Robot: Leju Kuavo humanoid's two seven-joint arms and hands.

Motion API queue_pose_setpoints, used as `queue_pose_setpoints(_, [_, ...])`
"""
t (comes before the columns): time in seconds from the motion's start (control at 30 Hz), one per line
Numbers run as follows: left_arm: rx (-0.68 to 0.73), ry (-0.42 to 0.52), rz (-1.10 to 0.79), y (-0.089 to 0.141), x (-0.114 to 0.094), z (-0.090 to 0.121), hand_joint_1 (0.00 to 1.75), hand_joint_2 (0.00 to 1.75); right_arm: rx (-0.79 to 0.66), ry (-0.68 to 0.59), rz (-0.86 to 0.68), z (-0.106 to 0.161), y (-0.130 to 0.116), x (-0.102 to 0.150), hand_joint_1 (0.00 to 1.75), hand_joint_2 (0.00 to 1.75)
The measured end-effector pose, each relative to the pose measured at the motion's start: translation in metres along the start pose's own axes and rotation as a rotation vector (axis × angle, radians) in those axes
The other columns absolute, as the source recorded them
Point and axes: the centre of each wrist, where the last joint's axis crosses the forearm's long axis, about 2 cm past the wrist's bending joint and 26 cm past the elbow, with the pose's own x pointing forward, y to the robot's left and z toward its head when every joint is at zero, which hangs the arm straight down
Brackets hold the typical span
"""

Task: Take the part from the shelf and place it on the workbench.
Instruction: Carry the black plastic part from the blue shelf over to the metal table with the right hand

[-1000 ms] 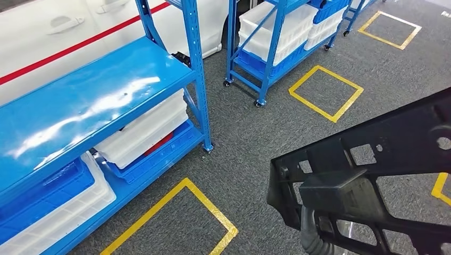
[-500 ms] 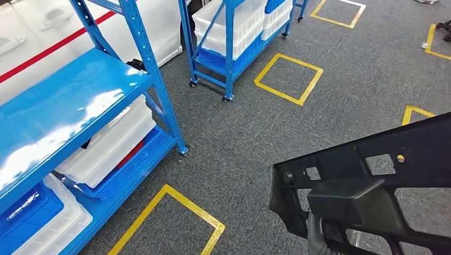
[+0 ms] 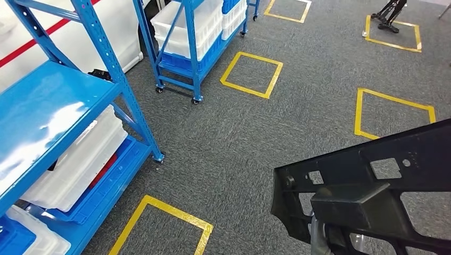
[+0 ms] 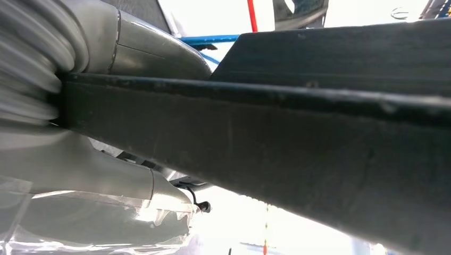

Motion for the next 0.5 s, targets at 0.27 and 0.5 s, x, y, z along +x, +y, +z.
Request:
queue_pose_setpoints(0.27, [-0.021, 0.008, -0.015, -0.0041, -0.0058, 0.0050, 0.00, 0.00, -0.008, 0.005, 0.004, 0.0027, -0.0056, 0.0049, 1.75, 1.75])
queue_pose_setpoints(0.5, [-0.026, 0.003, -0.022, -0.0054, -0.0040, 0.0041, 0.00, 0.00, -0.024, 0.001, 0.001, 0.0023, -0.0060, 0.0087, 1.75, 1.75])
